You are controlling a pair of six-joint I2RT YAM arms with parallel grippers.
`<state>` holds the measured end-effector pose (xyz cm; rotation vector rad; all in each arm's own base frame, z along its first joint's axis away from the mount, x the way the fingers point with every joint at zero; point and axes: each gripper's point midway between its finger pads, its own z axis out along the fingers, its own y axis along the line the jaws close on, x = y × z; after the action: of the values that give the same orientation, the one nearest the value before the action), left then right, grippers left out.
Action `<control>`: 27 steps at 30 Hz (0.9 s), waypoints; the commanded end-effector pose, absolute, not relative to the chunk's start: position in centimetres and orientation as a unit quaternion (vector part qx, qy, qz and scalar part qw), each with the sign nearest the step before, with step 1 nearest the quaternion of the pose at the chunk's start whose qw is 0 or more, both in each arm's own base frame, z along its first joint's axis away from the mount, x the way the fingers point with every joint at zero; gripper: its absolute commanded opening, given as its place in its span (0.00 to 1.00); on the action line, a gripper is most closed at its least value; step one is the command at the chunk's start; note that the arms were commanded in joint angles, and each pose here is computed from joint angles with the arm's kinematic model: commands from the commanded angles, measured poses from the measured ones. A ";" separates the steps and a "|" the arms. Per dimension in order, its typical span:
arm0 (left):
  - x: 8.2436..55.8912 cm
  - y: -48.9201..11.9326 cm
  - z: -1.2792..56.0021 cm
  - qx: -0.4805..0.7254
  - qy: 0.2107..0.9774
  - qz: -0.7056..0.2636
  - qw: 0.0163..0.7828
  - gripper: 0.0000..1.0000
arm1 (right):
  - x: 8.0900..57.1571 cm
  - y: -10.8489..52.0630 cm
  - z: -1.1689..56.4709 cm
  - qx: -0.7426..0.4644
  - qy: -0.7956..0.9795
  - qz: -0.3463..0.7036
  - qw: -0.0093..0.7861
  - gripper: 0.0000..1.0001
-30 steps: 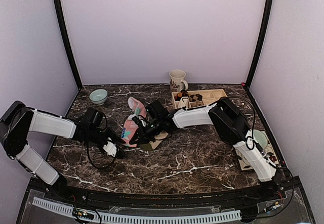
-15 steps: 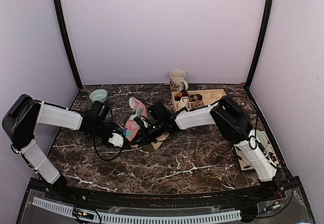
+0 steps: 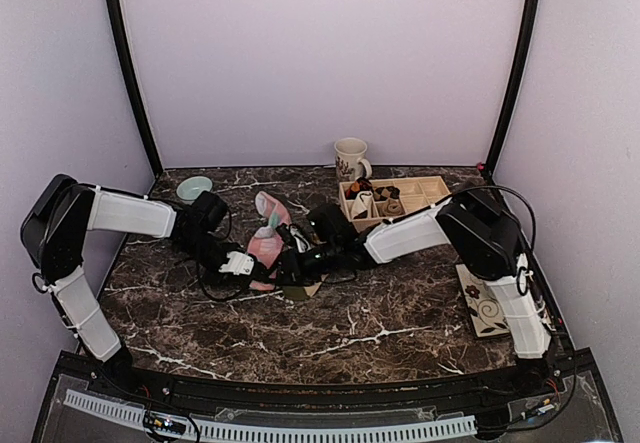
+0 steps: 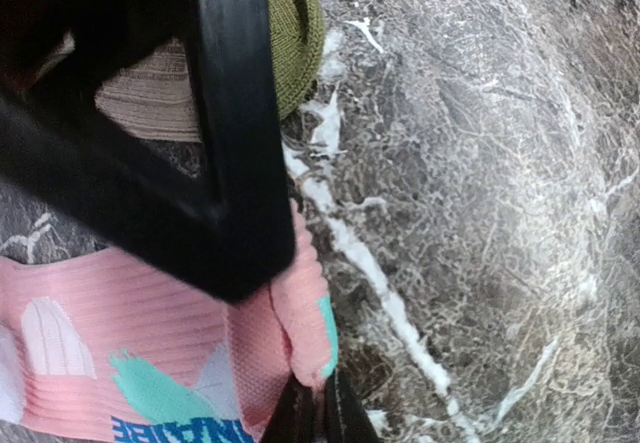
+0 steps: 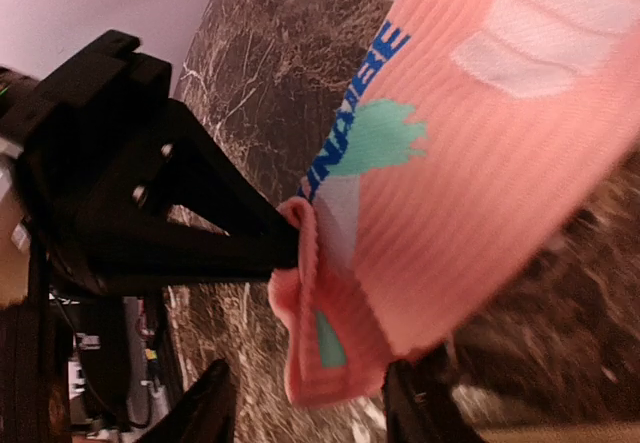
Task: Roll the socks
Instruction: Roll the sock at the center of the board.
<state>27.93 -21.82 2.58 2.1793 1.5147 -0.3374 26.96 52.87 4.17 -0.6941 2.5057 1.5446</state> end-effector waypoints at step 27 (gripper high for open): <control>19.8 -21.1 4.0 0.602 0.689 -0.393 -0.097 0.04 | 16.5 50.6 9.0 -0.720 0.474 0.194 0.468 0.50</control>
<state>24.59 -22.93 2.84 1.9635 2.2038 -1.0789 17.28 50.44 10.12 -1.6620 1.2731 0.6073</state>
